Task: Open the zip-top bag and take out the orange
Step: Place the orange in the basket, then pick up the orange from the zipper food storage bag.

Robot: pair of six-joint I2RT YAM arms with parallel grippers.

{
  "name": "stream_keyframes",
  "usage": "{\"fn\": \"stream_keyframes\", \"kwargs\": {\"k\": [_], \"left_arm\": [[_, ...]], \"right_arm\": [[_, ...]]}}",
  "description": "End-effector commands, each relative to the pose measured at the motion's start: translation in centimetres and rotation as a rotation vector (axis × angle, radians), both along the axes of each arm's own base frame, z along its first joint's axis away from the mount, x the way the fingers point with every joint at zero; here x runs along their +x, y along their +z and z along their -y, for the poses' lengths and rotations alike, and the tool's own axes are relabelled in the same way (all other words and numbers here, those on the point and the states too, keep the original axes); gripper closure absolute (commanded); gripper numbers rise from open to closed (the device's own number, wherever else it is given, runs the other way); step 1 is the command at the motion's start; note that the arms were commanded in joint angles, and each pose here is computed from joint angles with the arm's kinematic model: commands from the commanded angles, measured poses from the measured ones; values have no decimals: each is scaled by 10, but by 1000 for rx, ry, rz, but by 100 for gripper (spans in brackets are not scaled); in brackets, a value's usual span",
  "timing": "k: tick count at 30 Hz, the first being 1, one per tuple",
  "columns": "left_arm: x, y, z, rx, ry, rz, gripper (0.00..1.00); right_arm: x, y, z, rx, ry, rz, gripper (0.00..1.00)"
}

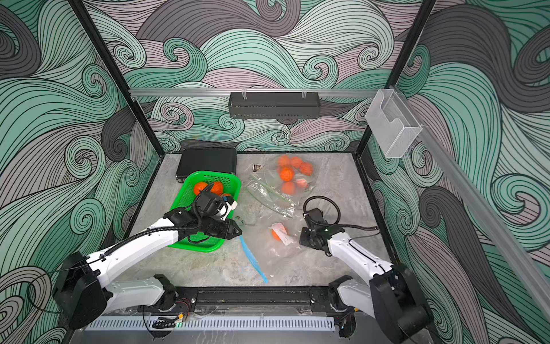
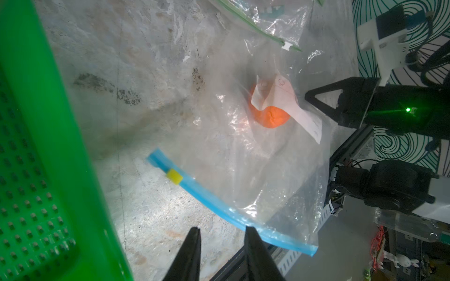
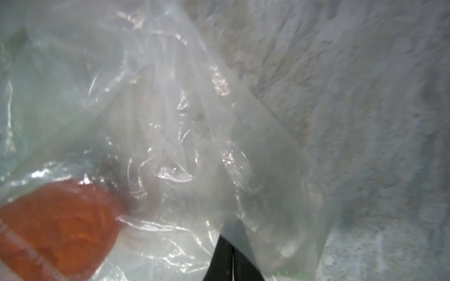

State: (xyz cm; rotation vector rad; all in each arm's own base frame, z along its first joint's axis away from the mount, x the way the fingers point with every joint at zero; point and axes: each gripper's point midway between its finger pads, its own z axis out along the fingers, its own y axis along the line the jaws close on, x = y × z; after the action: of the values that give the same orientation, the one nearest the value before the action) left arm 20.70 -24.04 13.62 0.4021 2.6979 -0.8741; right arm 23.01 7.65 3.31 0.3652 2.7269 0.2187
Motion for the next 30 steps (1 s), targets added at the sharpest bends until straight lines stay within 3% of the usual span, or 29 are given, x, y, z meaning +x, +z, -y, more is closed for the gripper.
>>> {"fn": "stream_keyframes", "kwargs": {"k": [1,4,8,11,15,20,30], "left_arm": [[-13,0,7,-40,-53,-37,71],[-29,5,18,-90,-129,-62,76],[-63,14,45,-155,-292,-92,84],[-93,9,60,-135,-403,-115,88],[-114,-5,67,-90,-442,-133,96],[-122,-16,77,-99,-450,-134,97],[-111,-54,88,19,-480,-158,99]], "right_arm": [[21,34,-14,71,83,134,90],[28,62,-31,156,146,225,89],[31,78,-36,175,181,277,89],[36,79,-48,227,207,269,91],[43,74,-65,280,235,238,92],[53,65,-77,260,258,213,93],[59,40,-89,264,261,142,93]]}}
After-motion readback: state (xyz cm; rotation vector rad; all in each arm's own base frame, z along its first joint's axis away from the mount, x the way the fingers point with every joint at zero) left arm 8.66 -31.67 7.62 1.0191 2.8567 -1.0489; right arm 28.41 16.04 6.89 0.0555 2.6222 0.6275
